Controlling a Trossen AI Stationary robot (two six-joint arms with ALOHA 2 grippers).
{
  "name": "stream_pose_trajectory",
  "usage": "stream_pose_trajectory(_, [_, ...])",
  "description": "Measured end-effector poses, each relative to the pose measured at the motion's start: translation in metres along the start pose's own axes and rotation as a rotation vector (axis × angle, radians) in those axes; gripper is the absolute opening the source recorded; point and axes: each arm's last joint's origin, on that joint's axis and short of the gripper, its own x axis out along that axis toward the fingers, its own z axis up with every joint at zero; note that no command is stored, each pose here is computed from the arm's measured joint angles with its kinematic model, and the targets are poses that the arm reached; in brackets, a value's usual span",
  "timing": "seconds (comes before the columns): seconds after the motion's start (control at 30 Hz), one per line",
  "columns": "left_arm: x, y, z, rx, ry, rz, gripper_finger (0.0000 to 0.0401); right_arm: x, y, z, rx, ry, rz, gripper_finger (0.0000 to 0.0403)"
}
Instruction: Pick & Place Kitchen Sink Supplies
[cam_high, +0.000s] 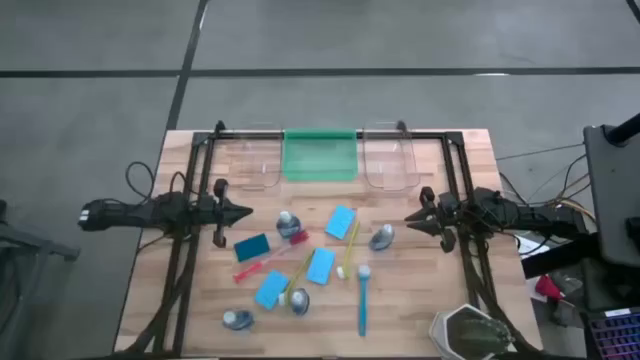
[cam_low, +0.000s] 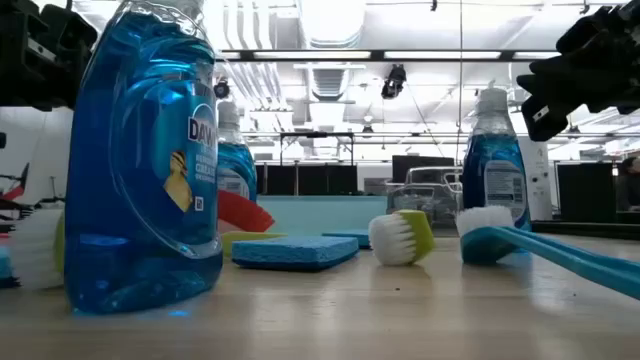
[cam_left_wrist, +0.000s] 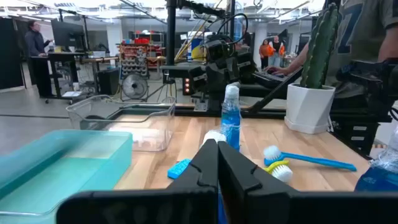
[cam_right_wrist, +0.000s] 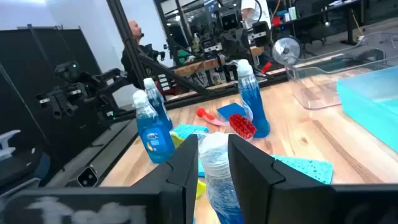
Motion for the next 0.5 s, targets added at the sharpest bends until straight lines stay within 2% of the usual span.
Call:
stream_pose_trajectory(0.27, [0.0000, 0.0000, 0.0000, 0.000, 0.000, -0.001, 0.0003, 0.0000, 0.0000, 0.0000, 0.001, 0.000, 0.000, 0.0068])
stream_pose_trajectory(0.5, [0.0000, 0.0000, 0.0000, 0.000, 0.000, 0.000, 0.0003, 0.0000, 0.0000, 0.0000, 0.001, 0.000, 0.000, 0.0077])
